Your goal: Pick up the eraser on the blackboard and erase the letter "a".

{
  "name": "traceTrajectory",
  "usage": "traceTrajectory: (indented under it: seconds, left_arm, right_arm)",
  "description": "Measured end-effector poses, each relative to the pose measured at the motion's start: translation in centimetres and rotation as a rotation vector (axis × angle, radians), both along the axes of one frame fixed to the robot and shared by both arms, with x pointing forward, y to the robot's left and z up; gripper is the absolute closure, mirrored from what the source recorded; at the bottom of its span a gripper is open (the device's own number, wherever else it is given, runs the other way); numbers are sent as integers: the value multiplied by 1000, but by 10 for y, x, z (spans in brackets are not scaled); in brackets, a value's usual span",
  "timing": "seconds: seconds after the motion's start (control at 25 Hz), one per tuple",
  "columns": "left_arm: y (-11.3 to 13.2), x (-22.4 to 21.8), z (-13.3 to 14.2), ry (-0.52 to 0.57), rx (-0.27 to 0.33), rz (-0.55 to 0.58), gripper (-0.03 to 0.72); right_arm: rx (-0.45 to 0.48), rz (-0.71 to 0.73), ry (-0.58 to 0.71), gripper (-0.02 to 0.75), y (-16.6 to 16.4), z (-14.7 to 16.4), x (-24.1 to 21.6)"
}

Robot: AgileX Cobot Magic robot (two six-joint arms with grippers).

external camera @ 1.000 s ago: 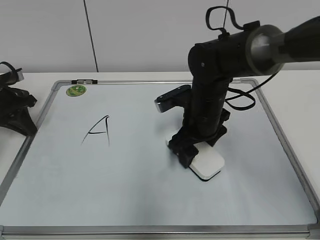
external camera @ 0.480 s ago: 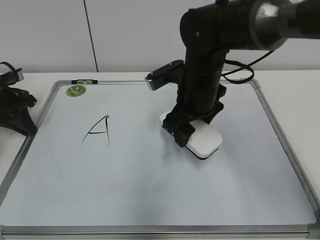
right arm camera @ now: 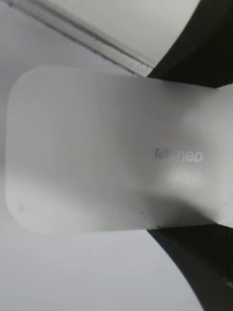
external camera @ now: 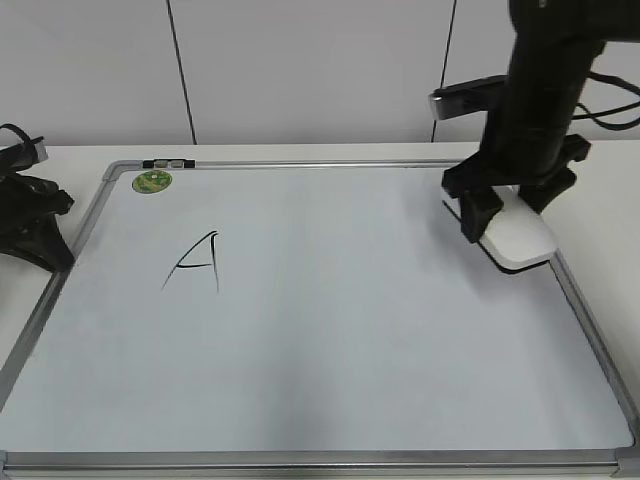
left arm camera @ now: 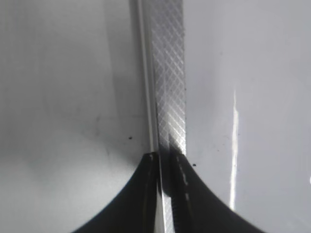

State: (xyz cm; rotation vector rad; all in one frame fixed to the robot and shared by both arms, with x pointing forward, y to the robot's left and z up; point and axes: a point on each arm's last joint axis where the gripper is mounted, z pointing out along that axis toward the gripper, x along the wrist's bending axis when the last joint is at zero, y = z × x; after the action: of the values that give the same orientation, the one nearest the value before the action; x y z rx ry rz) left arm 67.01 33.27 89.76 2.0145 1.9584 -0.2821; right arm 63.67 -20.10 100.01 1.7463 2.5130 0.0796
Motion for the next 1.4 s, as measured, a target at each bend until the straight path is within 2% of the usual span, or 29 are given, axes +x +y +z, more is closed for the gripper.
traceTrajectory:
  seconds: [0.2, 0.44, 0.8, 1.4]
  left_arm:
    - [0, 0, 0, 0, 0, 0, 650]
    - [0, 0, 0, 0, 0, 0, 650]
    - [0, 0, 0, 0, 0, 0, 650]
    - [0, 0, 0, 0, 0, 0, 650]
  right_arm:
    - [28, -136, 4, 214, -46, -5, 7]
    - [45, -226, 15, 214, -67, -24, 3]
    - [99, -254, -57, 214, -65, -31, 9]
    - [99, -280, -21, 214, -69, -70, 20]
